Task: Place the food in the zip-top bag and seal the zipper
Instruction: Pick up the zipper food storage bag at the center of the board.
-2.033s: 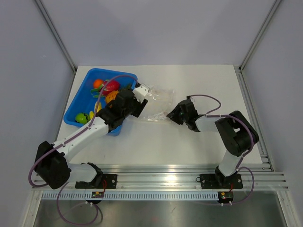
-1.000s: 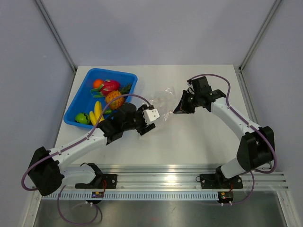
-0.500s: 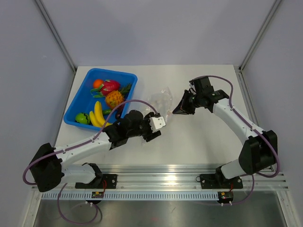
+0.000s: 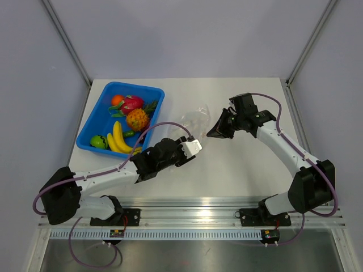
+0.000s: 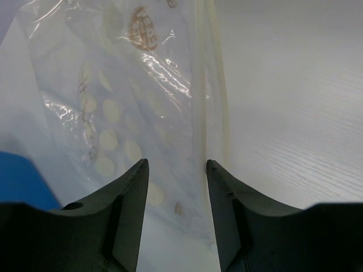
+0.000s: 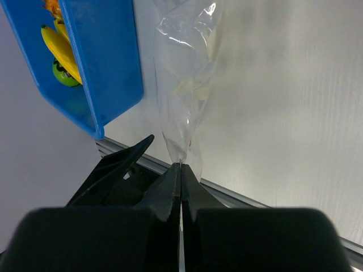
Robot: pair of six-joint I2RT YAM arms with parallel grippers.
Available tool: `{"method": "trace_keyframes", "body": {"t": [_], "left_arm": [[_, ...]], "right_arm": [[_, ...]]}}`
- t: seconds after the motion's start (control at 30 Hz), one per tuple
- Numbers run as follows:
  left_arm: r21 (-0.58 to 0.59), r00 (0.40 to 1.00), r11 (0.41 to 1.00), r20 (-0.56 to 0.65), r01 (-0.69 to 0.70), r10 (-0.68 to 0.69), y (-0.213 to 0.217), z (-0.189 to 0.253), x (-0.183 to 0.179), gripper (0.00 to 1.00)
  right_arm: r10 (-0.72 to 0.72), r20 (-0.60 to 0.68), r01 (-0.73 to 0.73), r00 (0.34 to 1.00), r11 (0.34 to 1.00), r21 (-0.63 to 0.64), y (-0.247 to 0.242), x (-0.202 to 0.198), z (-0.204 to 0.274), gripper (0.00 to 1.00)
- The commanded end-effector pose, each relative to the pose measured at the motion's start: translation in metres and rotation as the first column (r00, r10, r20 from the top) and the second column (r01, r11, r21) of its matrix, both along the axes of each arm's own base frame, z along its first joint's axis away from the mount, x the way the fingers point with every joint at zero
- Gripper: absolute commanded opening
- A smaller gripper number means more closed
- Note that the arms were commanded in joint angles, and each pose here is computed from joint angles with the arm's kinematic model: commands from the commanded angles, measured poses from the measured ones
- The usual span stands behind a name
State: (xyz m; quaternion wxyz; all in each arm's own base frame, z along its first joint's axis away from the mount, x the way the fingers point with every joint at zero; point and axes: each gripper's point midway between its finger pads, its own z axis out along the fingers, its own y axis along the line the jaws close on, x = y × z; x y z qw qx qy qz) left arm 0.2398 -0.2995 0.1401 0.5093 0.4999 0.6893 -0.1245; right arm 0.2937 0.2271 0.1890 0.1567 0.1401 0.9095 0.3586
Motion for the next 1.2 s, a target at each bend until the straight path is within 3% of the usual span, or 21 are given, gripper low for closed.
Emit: {"method": "trace_keyframes", "body": {"t": [0.0,0.4,0.47,0.53,0.57,0.63,0.67,0.7,0.73,0.77,0.83,1.0,1.17], "left_arm": [[-0.071,0.995,0.995,0.059,-0.072,0.076,-0.006,0.016,0.017,0.48],[-0.066,0.984,0.985,0.079,-0.157,0.162,-0.006,0.008,0.035,0.48],[-0.073,0.973,0.977,0.099,-0.203,0.209,-0.003,0.009,0.042,0.38],[-0.082,0.963,0.968,0.113,-0.236,0.244,-0.001,0.01,0.048,0.21],[-0.086,0.962,0.967,0.113,-0.24,0.249,-0.001,0.013,0.049,0.0],[-0.084,0.97,0.971,0.075,-0.224,0.23,-0.004,0.015,0.044,0.0],[-0.115,0.975,0.971,0.055,-0.208,0.215,-0.012,0.028,0.043,0.0],[-0.147,0.971,0.961,0.006,-0.235,0.239,-0.014,0.033,0.042,0.0],[-0.108,0.964,0.958,-0.041,-0.266,0.263,-0.009,0.026,0.039,0.0],[-0.143,0.963,0.952,-0.06,-0.27,0.264,-0.018,0.048,0.043,0.0],[-0.089,0.945,0.947,-0.138,-0.309,0.295,-0.014,0.044,0.038,0.0],[-0.154,0.906,0.931,-0.328,-0.33,0.267,-0.039,0.075,0.031,0.0],[-0.187,0.852,0.928,-0.485,-0.321,0.196,-0.06,0.084,0.017,0.0]], "right_arm": [[-0.002,0.051,0.0,0.999,0.999,0.035,0.002,-0.001,0.017,0.0],[0.001,0.043,-0.004,0.999,0.998,0.064,0.006,-0.003,0.018,0.0],[0.002,0.045,-0.005,0.999,0.998,0.055,0.004,-0.003,0.016,0.0],[0.008,0.048,-0.01,0.999,0.999,0.041,0.002,-0.004,0.013,0.0],[0.011,0.052,-0.013,0.999,0.999,0.036,0.002,-0.005,0.013,0.0],[0.029,0.077,-0.031,0.997,0.999,0.021,-0.001,-0.006,0.012,0.14],[0.039,0.109,-0.041,0.993,0.999,0.02,-0.001,-0.007,0.019,0.29],[0.059,0.143,-0.061,0.988,0.998,0.006,-0.003,-0.006,0.022,0.54],[0.061,0.166,-0.062,0.984,0.998,0.001,-0.004,-0.006,0.025,0.64],[0.05,0.193,-0.047,0.98,0.999,-0.019,-0.01,-0.006,0.03,0.69],[0.045,0.239,-0.035,0.97,0.998,-0.048,-0.015,-0.005,0.037,0.77],[-0.026,0.338,0.078,0.941,0.987,-0.141,-0.044,-0.005,0.047,0.79],[-0.125,0.498,0.178,0.858,0.982,-0.06,-0.061,-0.016,0.081,0.79]]}}
